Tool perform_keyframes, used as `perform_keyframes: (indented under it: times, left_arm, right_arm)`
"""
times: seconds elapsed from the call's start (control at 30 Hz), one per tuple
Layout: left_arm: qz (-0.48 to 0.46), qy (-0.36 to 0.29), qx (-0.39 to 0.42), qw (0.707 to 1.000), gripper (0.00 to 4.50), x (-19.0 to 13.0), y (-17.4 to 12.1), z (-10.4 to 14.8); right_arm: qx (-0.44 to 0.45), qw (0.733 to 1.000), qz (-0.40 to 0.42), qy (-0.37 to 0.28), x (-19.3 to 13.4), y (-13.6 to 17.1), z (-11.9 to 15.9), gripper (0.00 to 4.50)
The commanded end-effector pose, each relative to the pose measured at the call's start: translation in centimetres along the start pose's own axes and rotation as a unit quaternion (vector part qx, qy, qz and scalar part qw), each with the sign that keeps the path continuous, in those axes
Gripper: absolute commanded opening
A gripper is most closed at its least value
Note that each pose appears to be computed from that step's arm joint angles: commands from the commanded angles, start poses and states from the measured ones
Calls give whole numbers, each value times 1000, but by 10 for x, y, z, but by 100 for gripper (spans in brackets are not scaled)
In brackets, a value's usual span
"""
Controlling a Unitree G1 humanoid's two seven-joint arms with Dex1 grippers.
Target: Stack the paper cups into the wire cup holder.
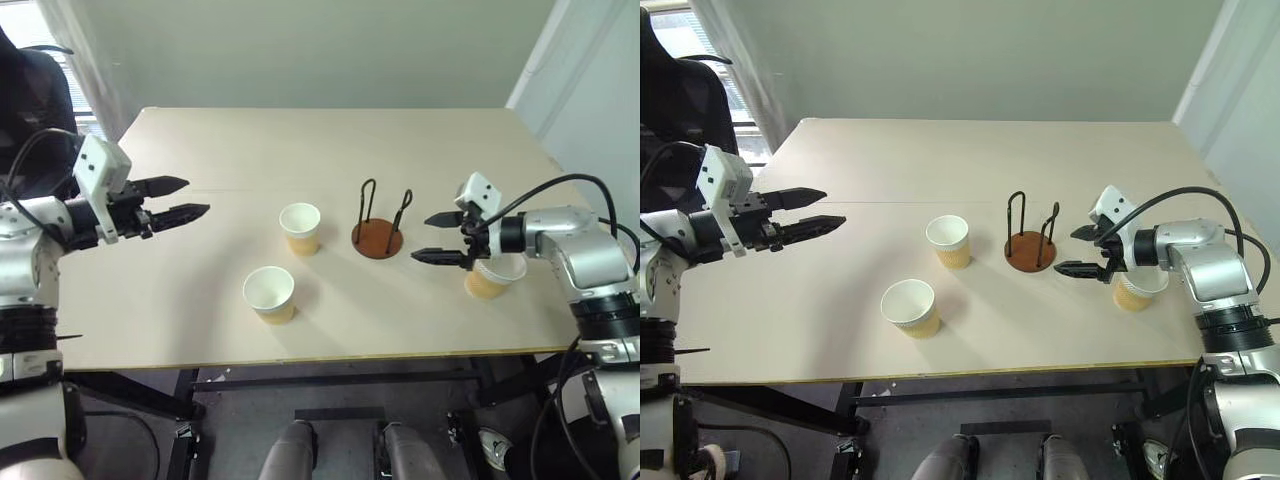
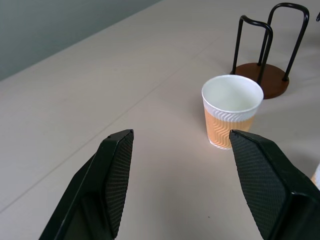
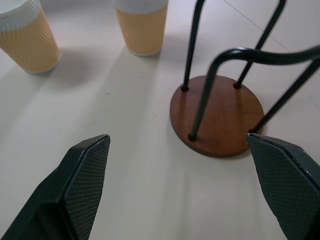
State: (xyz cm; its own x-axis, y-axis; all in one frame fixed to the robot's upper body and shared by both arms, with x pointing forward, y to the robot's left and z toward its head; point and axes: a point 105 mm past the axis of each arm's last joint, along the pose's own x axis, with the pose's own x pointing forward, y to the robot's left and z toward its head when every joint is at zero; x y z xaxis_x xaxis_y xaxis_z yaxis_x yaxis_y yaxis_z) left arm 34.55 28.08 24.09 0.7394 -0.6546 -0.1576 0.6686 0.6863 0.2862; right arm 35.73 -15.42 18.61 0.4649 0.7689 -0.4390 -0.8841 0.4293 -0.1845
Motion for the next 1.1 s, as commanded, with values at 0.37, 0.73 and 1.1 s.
perform_keyframes:
  times: [0.37, 0.73, 1.1]
  left_arm:
    - [-42, -33, 33, 998, 325, 32, -2, 25]
    - [-207, -21, 45, 977, 325, 54, -32, 43]
    - [-217, -22, 67, 974, 325, 65, -32, 48]
  right_arm:
    - [-3, 999, -32, -13, -15, -3, 6, 445]
    - [-10, 999, -41, -10, -18, -5, 12, 445]
    - [4, 998, -68, -6, 1, -12, 23, 445]
